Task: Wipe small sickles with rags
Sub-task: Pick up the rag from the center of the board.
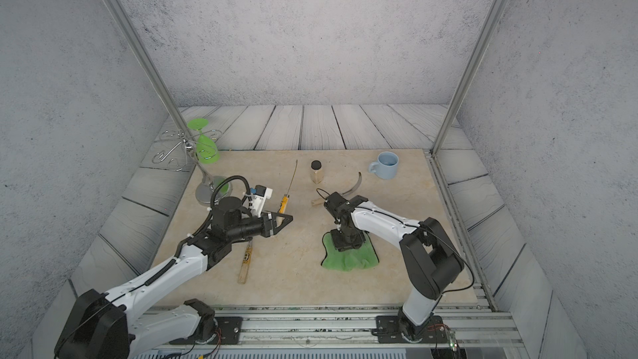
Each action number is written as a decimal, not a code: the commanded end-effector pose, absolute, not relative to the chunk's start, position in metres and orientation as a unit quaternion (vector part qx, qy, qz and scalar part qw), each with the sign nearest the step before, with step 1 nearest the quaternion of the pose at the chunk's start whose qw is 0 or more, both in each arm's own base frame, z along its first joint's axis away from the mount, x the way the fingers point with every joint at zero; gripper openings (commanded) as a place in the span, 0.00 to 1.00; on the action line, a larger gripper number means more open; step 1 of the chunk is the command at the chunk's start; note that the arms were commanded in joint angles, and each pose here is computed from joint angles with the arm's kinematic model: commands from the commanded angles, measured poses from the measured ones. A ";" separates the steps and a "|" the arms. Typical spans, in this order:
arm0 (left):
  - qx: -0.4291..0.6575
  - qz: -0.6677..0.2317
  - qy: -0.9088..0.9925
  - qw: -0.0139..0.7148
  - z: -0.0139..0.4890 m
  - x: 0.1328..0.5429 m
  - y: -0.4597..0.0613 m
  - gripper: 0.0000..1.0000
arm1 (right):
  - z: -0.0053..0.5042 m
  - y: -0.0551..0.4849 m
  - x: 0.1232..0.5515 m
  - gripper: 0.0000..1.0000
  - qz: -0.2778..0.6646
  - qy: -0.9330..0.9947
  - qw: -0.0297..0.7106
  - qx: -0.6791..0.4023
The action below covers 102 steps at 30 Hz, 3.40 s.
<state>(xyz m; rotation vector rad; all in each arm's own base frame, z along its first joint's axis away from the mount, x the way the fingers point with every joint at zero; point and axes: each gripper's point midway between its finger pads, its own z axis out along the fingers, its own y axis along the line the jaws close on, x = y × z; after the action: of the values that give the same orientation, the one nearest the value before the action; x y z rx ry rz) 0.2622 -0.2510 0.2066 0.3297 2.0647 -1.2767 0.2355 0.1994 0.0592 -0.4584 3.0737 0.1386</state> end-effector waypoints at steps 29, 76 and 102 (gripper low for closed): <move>0.124 -0.513 0.767 0.366 0.231 0.269 -0.245 0.00 | 0.082 0.115 0.262 0.40 0.096 0.993 0.052 -0.034; 0.132 -0.521 0.770 0.345 0.225 0.269 -0.252 0.00 | 0.128 0.169 0.256 0.20 0.324 0.942 0.064 -0.049; 0.133 -0.523 0.771 0.337 0.219 0.270 -0.254 0.00 | 0.116 0.151 0.278 0.17 0.099 0.984 0.091 -0.117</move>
<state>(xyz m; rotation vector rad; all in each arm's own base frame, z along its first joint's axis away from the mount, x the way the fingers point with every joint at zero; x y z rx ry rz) 0.2653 -0.2531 0.2054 0.3219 2.0701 -1.3595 0.2684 0.1130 0.1192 -0.2857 2.9716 0.1351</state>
